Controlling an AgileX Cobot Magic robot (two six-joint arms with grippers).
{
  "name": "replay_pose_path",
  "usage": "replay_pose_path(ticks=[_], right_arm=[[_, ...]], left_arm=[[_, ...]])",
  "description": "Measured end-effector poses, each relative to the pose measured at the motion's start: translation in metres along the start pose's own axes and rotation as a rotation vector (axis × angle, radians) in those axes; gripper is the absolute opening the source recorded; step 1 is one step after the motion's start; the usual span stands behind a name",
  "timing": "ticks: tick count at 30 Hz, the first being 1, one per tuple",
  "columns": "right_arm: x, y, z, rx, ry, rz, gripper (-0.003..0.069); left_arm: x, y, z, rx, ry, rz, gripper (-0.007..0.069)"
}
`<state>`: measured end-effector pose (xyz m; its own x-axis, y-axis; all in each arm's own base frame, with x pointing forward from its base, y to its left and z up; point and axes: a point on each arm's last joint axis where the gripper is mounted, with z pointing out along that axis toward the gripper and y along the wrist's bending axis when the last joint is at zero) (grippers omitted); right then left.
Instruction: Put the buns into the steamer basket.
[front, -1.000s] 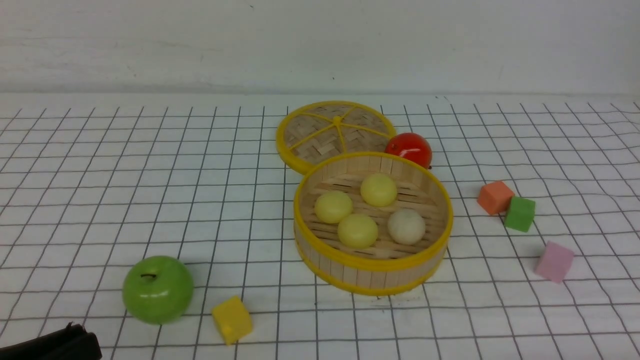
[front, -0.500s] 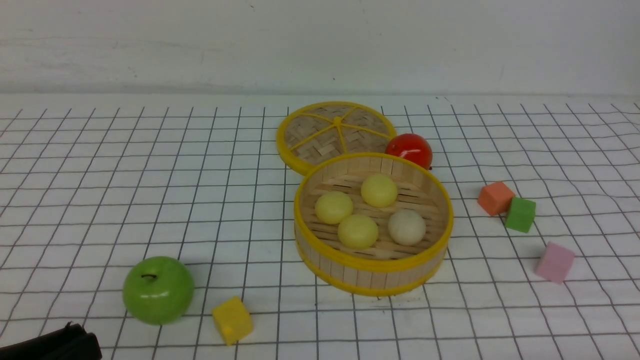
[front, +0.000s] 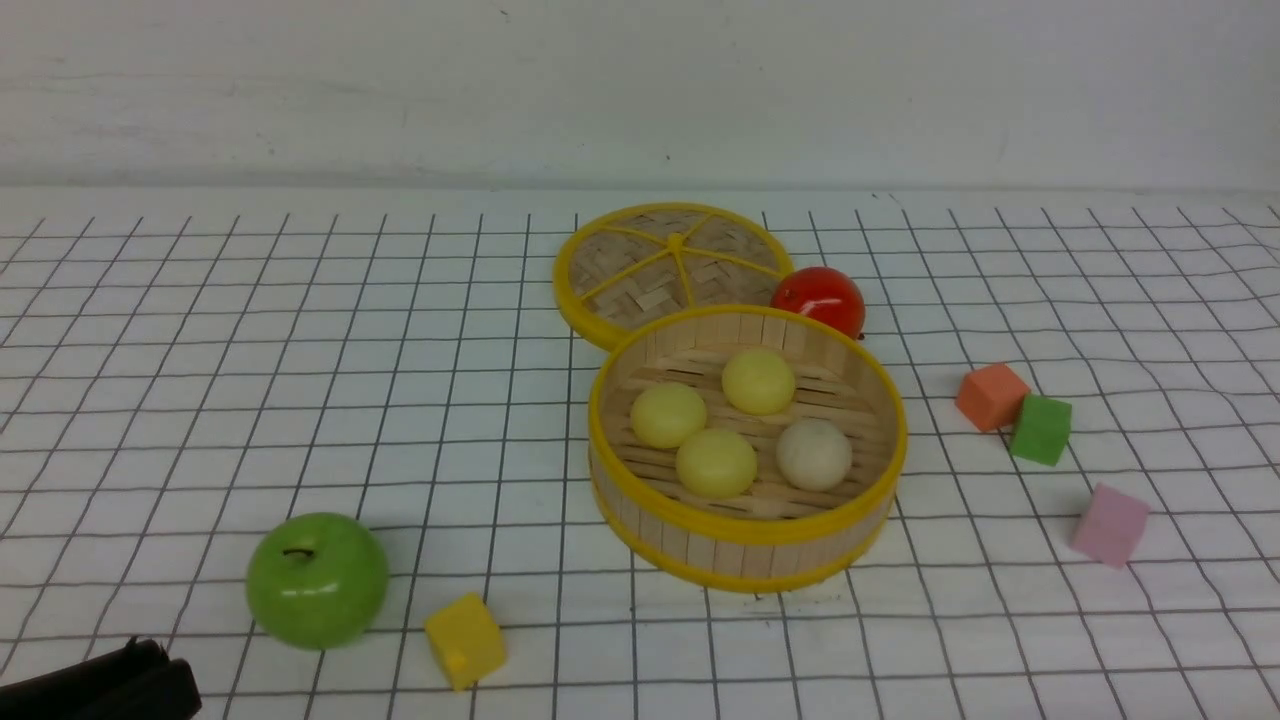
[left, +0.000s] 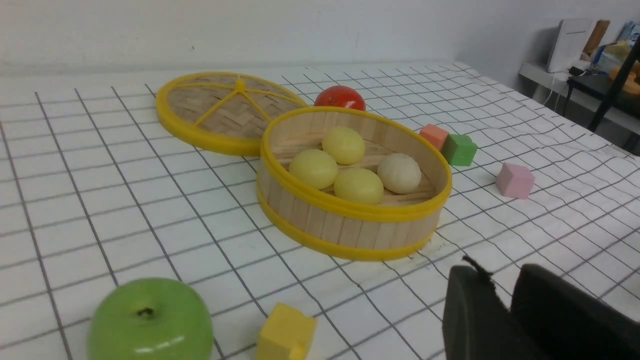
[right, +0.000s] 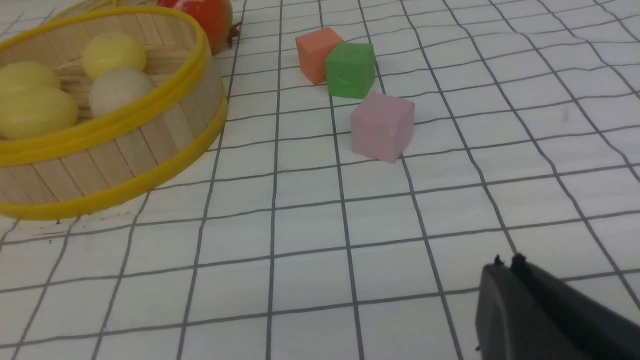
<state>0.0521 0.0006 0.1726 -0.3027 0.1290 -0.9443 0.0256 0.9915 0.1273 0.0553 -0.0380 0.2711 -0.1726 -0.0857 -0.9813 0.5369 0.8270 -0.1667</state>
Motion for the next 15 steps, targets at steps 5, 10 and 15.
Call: replay_pose_path(ticks=[5, 10, 15], right_arm=[[0.000, 0.000, 0.000, 0.000, 0.000, 0.001, -0.0003], [0.000, 0.000, 0.000, 0.000, 0.000, 0.001, 0.0000], [0.000, 0.000, 0.000, 0.000, 0.000, 0.001, 0.0003]], left_arm=[[-0.002, 0.011, -0.001, -0.147, -0.100, 0.015, 0.0080], [0.025, 0.026, -0.013, -0.370, -0.190, -0.052, -0.0013], [0.080, 0.040, -0.009, -0.482, -0.051, -0.129, -0.0013]])
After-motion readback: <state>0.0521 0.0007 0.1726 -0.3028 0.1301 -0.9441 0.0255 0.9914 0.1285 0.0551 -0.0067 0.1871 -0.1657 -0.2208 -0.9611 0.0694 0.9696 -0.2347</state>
